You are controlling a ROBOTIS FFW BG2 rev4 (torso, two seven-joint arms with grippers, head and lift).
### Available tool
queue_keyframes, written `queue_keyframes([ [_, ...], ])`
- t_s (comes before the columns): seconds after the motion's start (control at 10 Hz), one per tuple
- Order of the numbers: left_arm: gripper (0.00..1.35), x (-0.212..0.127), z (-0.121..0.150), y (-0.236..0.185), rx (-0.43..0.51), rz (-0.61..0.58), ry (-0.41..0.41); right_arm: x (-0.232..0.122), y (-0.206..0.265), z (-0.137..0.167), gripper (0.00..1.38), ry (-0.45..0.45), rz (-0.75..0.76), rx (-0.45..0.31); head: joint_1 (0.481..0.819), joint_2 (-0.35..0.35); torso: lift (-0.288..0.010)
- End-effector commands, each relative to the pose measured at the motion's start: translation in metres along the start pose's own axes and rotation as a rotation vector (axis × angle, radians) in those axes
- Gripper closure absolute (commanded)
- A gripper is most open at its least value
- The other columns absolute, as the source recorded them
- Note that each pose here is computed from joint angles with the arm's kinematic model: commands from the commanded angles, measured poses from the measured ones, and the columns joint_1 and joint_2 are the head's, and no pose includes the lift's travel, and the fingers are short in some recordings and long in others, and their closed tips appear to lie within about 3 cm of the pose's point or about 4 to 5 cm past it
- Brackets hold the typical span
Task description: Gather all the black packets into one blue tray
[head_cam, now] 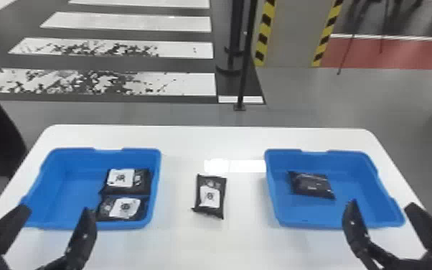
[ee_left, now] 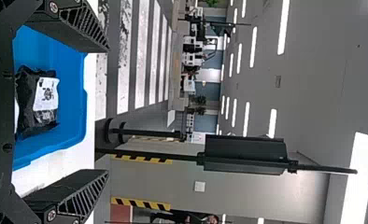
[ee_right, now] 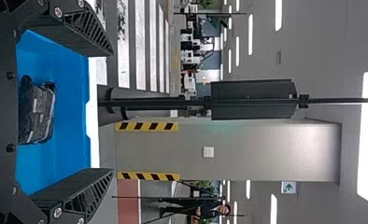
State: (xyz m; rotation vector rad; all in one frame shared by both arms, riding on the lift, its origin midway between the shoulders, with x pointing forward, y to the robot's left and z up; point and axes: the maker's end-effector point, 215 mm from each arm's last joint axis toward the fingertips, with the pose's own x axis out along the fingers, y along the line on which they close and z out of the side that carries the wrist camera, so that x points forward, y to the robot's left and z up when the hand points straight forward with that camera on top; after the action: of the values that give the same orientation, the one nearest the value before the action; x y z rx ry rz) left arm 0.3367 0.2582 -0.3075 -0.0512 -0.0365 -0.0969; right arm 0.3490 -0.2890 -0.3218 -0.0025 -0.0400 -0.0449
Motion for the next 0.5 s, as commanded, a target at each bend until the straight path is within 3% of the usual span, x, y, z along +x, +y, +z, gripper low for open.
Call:
queue_keyframes([
  [0.0,0.1,0.0,0.0001,0.0002,-0.002,0.001,0.0,0.0,-0.0001,0.0,0.13,0.0,-0.001,0.001,0.695,-0.052,-0.11],
  [0.4,0.1,-0.0006,-0.0023,0.0013,-0.01,0.004,0.003,0.0,0.0008,-0.0001,0.13,0.0,0.0,0.003,0.695,-0.051,-0.11],
])
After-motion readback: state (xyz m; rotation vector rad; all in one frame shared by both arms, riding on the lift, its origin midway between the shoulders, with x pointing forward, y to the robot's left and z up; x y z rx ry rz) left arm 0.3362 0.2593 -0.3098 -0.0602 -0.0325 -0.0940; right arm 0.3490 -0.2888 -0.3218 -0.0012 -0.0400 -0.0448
